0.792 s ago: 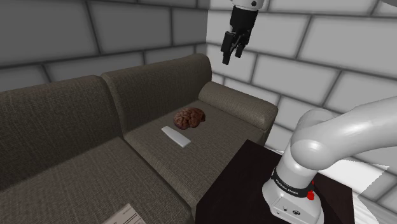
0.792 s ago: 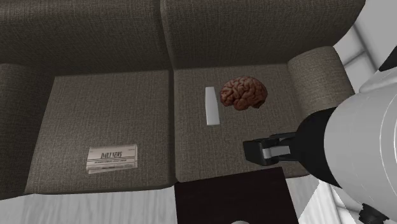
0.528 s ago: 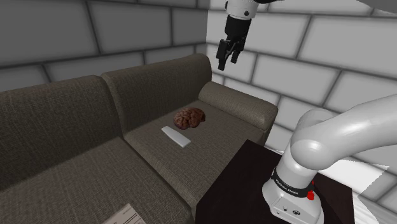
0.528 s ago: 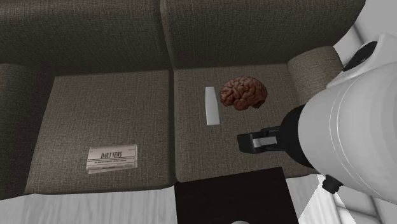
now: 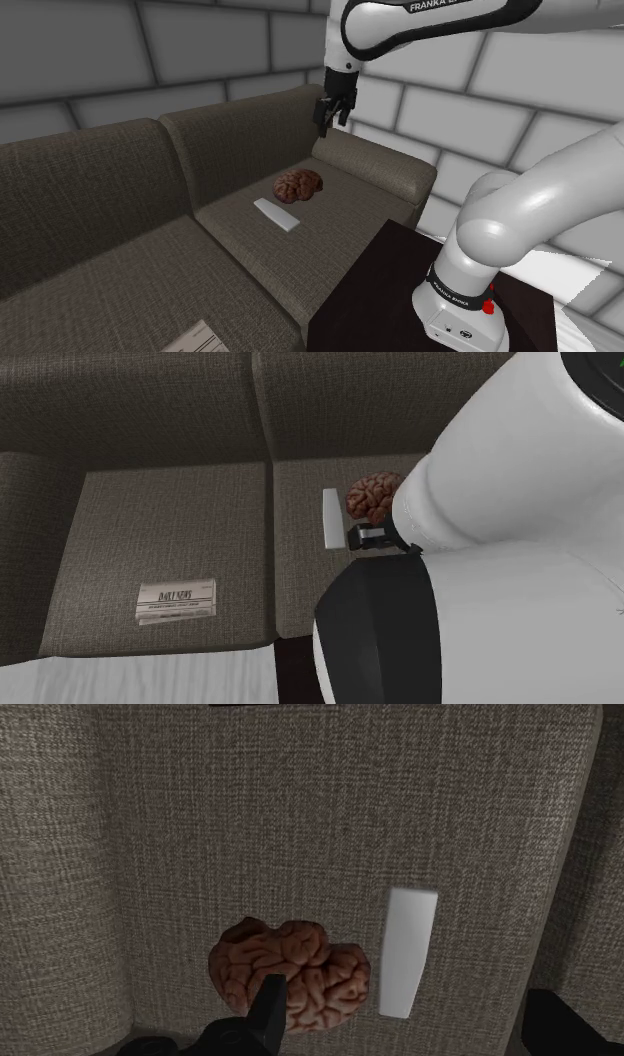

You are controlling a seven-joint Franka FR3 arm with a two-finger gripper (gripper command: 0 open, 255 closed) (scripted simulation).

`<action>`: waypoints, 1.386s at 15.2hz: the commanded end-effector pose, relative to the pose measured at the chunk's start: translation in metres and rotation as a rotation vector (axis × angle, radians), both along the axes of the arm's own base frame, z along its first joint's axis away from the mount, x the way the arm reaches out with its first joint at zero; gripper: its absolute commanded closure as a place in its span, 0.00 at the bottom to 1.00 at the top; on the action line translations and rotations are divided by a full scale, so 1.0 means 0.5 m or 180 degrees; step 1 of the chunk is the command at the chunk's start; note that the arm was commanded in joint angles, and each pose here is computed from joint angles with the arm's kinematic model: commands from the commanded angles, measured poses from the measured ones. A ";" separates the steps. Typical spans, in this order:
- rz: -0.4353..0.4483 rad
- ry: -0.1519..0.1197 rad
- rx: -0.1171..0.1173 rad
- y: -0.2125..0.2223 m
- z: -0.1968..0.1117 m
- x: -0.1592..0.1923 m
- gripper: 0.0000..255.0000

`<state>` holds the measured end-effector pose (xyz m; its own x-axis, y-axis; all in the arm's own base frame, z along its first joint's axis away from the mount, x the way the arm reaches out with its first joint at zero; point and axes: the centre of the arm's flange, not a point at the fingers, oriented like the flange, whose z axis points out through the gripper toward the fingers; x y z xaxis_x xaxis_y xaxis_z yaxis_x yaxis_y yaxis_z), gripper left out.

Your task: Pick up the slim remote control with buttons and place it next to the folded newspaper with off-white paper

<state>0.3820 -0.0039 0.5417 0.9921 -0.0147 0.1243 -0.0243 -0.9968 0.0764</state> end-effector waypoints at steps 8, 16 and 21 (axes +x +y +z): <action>-0.0061 0.0109 0.0072 0.016 -0.197 0.139 0.00; -0.0114 0.0211 0.0135 0.026 -0.377 0.257 0.00; -0.0147 0.0275 0.0175 0.034 -0.491 0.328 0.00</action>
<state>0.5350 0.0107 0.3096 0.9972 -0.0629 0.0399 -0.0640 -0.9976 0.0280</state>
